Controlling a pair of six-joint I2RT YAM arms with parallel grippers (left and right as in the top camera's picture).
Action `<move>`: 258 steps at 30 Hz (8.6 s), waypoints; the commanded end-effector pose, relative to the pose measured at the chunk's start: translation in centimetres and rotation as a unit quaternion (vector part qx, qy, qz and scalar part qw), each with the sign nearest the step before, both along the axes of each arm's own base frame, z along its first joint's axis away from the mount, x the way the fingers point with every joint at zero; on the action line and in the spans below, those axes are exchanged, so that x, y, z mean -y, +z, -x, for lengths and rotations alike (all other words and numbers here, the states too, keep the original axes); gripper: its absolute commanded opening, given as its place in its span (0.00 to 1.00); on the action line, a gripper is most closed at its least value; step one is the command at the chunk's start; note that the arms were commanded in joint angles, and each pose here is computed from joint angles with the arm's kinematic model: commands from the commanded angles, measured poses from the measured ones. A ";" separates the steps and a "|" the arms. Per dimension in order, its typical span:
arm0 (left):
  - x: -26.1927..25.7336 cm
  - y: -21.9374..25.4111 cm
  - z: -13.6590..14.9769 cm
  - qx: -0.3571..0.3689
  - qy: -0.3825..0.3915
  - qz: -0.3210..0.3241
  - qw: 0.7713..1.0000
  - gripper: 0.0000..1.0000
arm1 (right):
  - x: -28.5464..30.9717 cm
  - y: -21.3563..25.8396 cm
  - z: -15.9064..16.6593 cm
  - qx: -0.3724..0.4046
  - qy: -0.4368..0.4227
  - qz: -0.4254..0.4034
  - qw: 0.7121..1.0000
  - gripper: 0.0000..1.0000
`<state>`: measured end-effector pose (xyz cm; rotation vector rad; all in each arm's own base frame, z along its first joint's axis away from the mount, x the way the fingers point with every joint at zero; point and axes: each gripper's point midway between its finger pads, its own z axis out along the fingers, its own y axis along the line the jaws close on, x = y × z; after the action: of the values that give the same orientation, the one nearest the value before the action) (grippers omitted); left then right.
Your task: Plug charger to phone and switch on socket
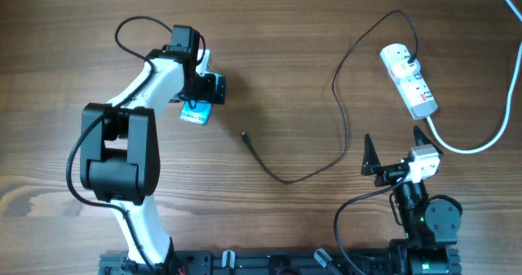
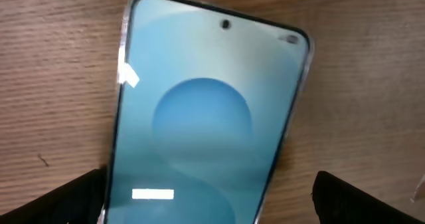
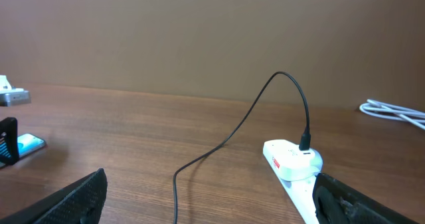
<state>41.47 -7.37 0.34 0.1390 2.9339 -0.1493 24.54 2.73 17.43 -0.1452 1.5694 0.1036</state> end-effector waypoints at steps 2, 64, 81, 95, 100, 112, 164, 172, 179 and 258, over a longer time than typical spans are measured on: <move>0.5 -1.2 1.5 -0.031 -0.009 0.016 0.999 1.00 | 0.3 0.2 0.0 0.004 -0.008 -0.004 1.000 1.00; -1.1 -1.4 6.8 -0.116 0.130 -0.111 0.978 1.00 | 0.3 0.2 0.0 0.004 -0.008 -0.004 1.000 1.00; -13.9 8.7 5.4 -0.030 0.321 -0.083 0.943 0.36 | 0.3 0.2 0.0 0.004 -0.008 -0.004 1.000 1.00; -19.2 3.8 11.4 -0.100 0.418 -0.089 0.899 0.09 | 0.3 0.2 0.0 0.004 -0.008 -0.004 1.000 1.00; -20.4 3.5 11.4 -0.087 0.428 -0.106 0.894 0.13 | 0.3 0.2 0.0 0.004 -0.008 -0.004 1.000 1.00; -18.4 -1.0 14.0 -0.111 0.421 -0.075 0.897 0.18 | 0.3 0.2 0.0 0.004 -0.008 -0.004 1.000 1.00; -10.6 -1.9 15.5 -0.180 0.346 -0.003 0.921 0.13 | 0.3 0.2 0.0 0.004 -0.008 -0.004 1.000 1.00; -11.5 2.7 13.4 -0.175 0.351 -0.039 0.919 0.24 | 0.3 0.2 0.0 0.003 -0.008 -0.004 1.000 1.00; -9.2 2.0 11.0 -0.147 0.376 0.044 0.914 1.00 | 0.3 0.1 0.0 0.002 -0.008 -0.004 1.000 1.00; -3.0 -1.7 12.4 -0.102 0.333 -0.039 0.936 0.89 | 0.3 0.1 0.0 0.002 -0.008 -0.004 1.000 1.00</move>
<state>30.17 -3.70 -0.46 -0.8834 2.9508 0.0347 24.55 2.73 17.40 -0.1452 1.5705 0.1037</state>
